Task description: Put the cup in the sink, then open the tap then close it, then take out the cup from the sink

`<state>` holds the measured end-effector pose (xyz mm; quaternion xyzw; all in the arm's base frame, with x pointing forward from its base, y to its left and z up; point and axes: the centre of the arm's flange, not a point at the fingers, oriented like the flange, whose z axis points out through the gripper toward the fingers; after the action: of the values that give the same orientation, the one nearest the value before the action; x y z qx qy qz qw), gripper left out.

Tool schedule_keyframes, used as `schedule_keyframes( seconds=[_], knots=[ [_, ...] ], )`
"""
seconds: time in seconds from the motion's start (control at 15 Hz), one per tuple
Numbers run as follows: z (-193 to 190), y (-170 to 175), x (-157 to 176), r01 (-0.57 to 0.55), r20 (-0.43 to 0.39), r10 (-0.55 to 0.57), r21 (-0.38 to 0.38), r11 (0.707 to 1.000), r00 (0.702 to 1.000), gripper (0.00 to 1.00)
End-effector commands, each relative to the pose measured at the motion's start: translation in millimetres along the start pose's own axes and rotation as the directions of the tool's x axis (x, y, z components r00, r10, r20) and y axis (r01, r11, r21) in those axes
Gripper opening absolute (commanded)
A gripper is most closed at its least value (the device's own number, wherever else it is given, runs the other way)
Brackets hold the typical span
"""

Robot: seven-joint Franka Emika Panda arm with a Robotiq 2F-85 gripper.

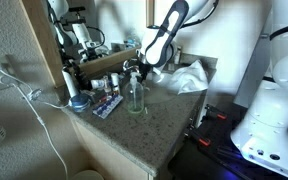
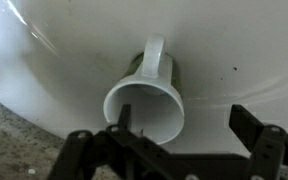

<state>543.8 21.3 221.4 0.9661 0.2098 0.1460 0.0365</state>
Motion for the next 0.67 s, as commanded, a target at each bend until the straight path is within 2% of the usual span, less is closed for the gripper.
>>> schedule_keyframes(
  seconds=[0.0, 0.27, 0.6],
  knots=[
    [-44, -9, -8, -0.009, 0.047, 0.009, 0.01, 1.0, 0.999, 1.0],
    [-77, -10, 3, 0.005, 0.054, -0.004, -0.014, 1.0, 0.999, 1.0],
    [-103, 6, 27, 0.025, 0.018, -0.024, -0.068, 0.997, 1.0, 1.0]
  ],
)
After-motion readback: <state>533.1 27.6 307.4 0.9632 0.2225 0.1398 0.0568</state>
